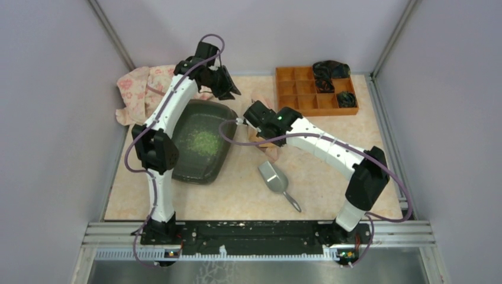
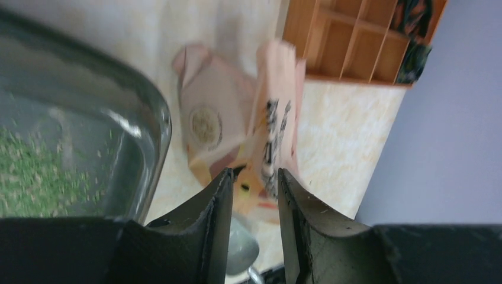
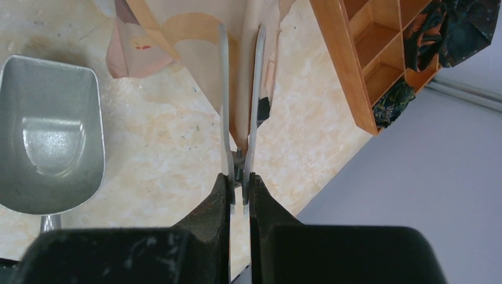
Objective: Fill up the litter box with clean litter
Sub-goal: Clamp the cat litter bag at the center of the board.
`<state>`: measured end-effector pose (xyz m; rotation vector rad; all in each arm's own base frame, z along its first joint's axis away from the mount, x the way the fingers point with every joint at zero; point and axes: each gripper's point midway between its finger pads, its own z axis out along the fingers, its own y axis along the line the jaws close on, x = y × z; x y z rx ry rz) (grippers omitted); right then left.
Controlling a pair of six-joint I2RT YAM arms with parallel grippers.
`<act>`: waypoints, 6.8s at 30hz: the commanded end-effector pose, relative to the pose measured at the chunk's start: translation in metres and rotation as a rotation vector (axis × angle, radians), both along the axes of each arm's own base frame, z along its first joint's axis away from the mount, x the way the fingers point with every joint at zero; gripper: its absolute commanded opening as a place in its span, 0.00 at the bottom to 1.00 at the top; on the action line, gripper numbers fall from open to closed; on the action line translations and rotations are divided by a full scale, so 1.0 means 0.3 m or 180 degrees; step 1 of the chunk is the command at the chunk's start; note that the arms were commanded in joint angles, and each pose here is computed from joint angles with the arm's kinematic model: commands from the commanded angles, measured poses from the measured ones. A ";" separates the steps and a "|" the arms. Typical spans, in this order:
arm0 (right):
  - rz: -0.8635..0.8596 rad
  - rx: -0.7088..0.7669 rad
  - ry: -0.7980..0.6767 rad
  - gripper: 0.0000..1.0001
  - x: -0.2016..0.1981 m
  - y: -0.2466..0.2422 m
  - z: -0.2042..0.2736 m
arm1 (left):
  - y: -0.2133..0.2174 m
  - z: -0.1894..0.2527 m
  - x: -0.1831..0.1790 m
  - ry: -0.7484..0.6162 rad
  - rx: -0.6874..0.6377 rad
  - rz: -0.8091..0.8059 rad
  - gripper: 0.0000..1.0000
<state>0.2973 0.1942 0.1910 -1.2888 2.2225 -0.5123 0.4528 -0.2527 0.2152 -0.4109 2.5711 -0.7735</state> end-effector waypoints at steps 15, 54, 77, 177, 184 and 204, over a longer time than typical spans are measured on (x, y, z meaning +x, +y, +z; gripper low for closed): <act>-0.0626 0.0094 0.0101 0.00 -0.034 -0.062 0.081 | -0.002 -0.112 0.238 -0.0282 0.0173 0.0284 0.43; -0.0880 0.0300 0.0270 0.00 0.153 0.020 0.001 | -0.061 -0.113 0.265 -0.0526 0.0229 0.0055 0.57; -0.1029 0.0342 0.0206 0.00 0.135 -0.003 0.035 | -0.070 -0.125 0.281 -0.0559 0.0261 0.0105 0.99; -0.0890 0.1338 0.0390 0.53 0.436 0.214 -0.051 | 0.199 0.022 0.193 -0.0702 0.0760 0.0363 0.99; -0.0897 0.1436 0.0432 0.30 0.467 0.229 -0.076 | 0.318 -0.027 0.139 -0.0552 0.0411 0.0349 0.99; -0.1424 0.1283 -0.0237 0.00 0.442 -0.029 0.085 | 0.378 0.010 0.078 -0.0555 0.0444 0.0404 0.99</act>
